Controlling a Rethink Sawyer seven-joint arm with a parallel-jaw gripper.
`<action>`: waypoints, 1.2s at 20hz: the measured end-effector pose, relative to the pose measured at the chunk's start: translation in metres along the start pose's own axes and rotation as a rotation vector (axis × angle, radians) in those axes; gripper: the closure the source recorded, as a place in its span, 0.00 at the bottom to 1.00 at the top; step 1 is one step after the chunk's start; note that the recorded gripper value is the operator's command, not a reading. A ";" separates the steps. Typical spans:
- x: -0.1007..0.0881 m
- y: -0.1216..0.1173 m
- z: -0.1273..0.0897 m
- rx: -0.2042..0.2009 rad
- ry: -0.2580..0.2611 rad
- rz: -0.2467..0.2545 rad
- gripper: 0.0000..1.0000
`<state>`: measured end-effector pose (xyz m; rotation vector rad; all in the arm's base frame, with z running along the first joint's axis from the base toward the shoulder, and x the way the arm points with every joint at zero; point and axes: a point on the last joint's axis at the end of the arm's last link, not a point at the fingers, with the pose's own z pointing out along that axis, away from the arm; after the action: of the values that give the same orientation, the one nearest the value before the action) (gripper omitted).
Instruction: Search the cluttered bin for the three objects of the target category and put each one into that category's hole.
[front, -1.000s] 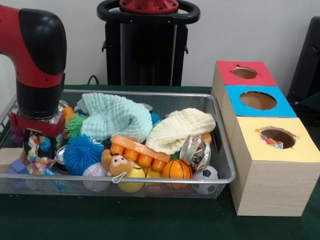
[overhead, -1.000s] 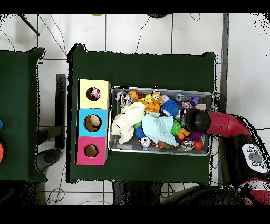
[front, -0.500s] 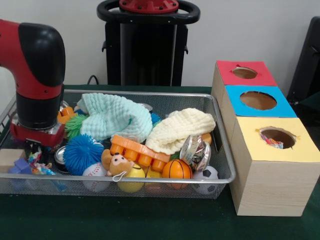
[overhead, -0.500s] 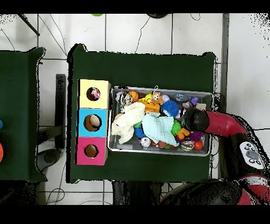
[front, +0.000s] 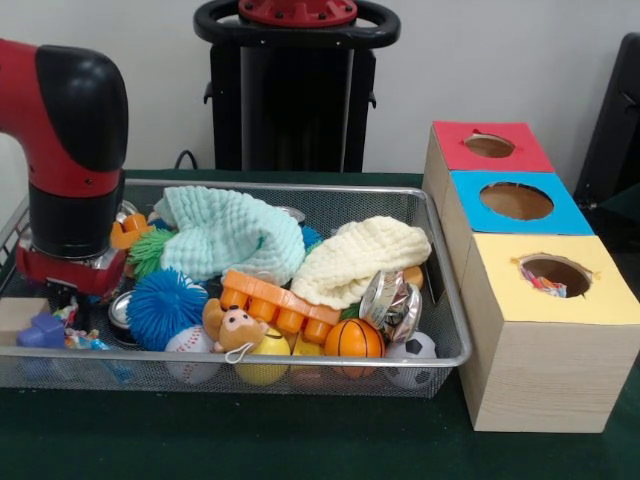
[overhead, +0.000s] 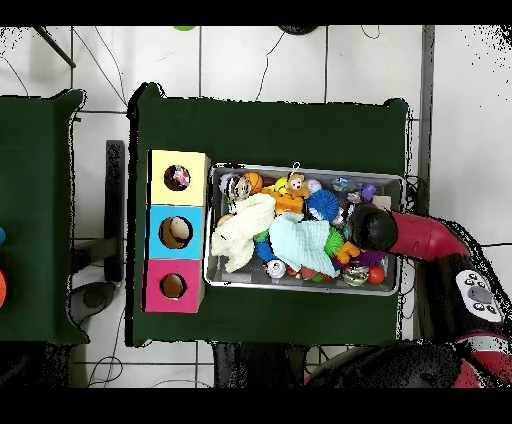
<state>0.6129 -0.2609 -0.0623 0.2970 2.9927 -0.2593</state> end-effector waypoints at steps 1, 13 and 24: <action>0.000 0.000 -0.001 -0.001 -0.006 -0.001 1.00; -0.006 0.003 -0.092 -0.041 -0.065 0.045 1.00; -0.036 0.032 -0.194 -0.043 -0.043 0.065 1.00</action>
<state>0.6344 -0.2015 0.1269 0.3788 2.9361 -0.1917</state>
